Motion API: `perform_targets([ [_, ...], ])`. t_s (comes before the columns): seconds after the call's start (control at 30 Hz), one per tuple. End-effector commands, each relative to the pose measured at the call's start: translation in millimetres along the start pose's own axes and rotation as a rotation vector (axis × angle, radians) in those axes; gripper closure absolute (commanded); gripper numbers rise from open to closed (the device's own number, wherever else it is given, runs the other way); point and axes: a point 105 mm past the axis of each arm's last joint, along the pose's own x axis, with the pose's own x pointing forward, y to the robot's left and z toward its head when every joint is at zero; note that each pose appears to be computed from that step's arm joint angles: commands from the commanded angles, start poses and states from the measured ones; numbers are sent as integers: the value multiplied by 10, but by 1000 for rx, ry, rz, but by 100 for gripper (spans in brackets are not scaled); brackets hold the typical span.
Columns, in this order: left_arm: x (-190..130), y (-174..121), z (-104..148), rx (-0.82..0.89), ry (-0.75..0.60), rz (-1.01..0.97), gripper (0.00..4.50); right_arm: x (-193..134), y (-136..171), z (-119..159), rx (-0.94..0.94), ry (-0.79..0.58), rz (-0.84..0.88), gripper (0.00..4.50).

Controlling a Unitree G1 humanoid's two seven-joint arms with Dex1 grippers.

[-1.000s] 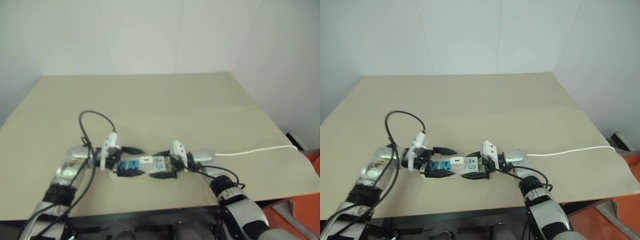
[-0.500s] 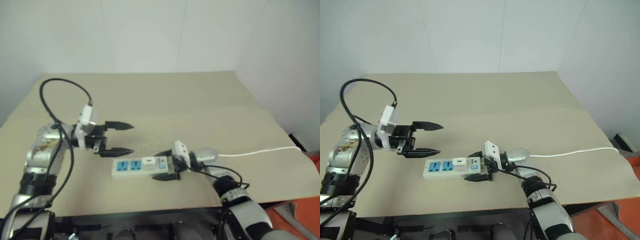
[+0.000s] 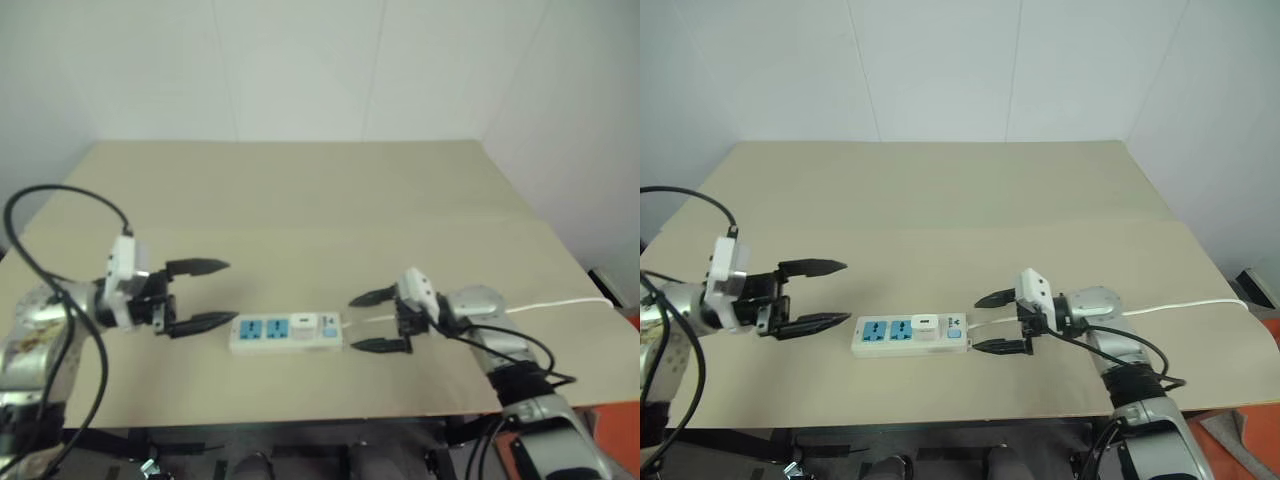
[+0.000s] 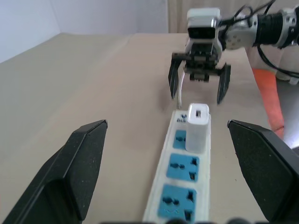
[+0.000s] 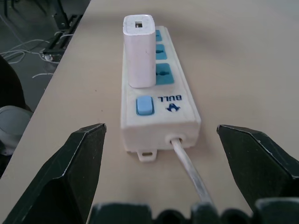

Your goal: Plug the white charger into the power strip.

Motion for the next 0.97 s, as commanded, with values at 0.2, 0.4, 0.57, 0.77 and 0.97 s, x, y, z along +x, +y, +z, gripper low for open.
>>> perform_targets([
  [0.2,-335,-228,206,-9,76,116,0,-451,-184,335,-87,-1,-117,5],
  [0.4,-472,-349,158,-44,148,138,0,-628,-240,409,-112,31,-151,5],
  [0.57,-451,-368,165,-47,125,134,0,-632,-218,414,-115,36,-140,5],
  [0.77,-393,-374,194,-41,99,102,0,-625,-208,430,-117,34,-132,5],
  [0.97,-370,-365,200,-42,88,96,0,-640,-213,435,-121,39,-136,5],
])
